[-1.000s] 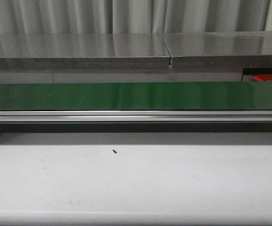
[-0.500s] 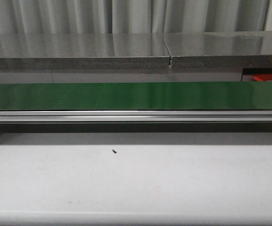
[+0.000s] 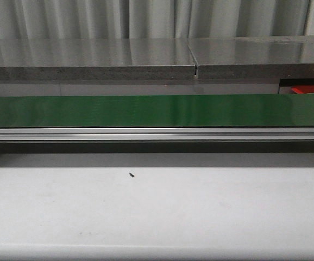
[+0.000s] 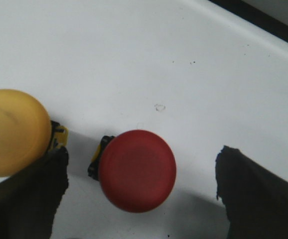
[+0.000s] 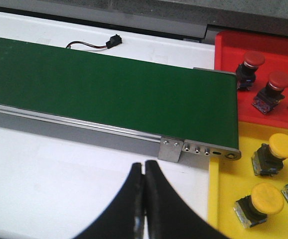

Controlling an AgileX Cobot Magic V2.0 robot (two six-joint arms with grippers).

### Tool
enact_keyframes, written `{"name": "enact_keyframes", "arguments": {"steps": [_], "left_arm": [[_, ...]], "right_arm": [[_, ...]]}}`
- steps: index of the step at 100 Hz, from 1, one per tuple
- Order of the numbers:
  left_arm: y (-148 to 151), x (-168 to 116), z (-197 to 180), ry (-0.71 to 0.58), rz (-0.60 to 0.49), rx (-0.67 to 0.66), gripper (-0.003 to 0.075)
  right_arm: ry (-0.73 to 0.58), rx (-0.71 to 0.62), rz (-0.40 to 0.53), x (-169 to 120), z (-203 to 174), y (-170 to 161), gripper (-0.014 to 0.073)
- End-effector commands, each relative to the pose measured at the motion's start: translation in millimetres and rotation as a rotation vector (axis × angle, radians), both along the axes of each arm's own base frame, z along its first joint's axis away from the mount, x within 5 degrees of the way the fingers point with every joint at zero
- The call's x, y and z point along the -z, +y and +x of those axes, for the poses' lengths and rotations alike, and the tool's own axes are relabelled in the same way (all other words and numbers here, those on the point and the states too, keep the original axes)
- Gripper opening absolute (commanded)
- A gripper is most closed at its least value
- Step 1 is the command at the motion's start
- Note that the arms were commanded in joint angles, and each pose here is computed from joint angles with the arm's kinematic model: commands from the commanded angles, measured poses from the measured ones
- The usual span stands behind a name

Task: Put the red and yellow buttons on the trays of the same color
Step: 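Lower the left gripper and grasp the red button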

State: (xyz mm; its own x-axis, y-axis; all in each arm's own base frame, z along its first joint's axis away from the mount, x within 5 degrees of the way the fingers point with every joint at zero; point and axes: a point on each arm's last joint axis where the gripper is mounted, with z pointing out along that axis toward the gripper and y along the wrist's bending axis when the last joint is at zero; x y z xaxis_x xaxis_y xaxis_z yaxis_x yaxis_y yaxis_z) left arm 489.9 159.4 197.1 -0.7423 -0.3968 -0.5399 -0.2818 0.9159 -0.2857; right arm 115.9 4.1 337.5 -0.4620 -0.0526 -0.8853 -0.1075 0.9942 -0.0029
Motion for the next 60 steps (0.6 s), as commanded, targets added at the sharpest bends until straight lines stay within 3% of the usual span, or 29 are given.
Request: {"name": "enact_keyframes", "arguments": {"steps": [1, 40, 60], "left_arm": [[-4, -45, 3, -0.152, 0.029, -0.021, 0.0575], [-1, -32, 12, -0.168, 0.008, -0.043, 0.0574], [-2, -30, 13, -0.168, -0.006, -0.046, 0.0469]], "right_arm": [[-0.084, 0.011, 0.001, -13, 2, -1, -0.0117], [-0.084, 0.011, 0.001, -13, 2, -1, -0.0117], [-0.084, 0.011, 0.001, -13, 2, -1, -0.0117]]}}
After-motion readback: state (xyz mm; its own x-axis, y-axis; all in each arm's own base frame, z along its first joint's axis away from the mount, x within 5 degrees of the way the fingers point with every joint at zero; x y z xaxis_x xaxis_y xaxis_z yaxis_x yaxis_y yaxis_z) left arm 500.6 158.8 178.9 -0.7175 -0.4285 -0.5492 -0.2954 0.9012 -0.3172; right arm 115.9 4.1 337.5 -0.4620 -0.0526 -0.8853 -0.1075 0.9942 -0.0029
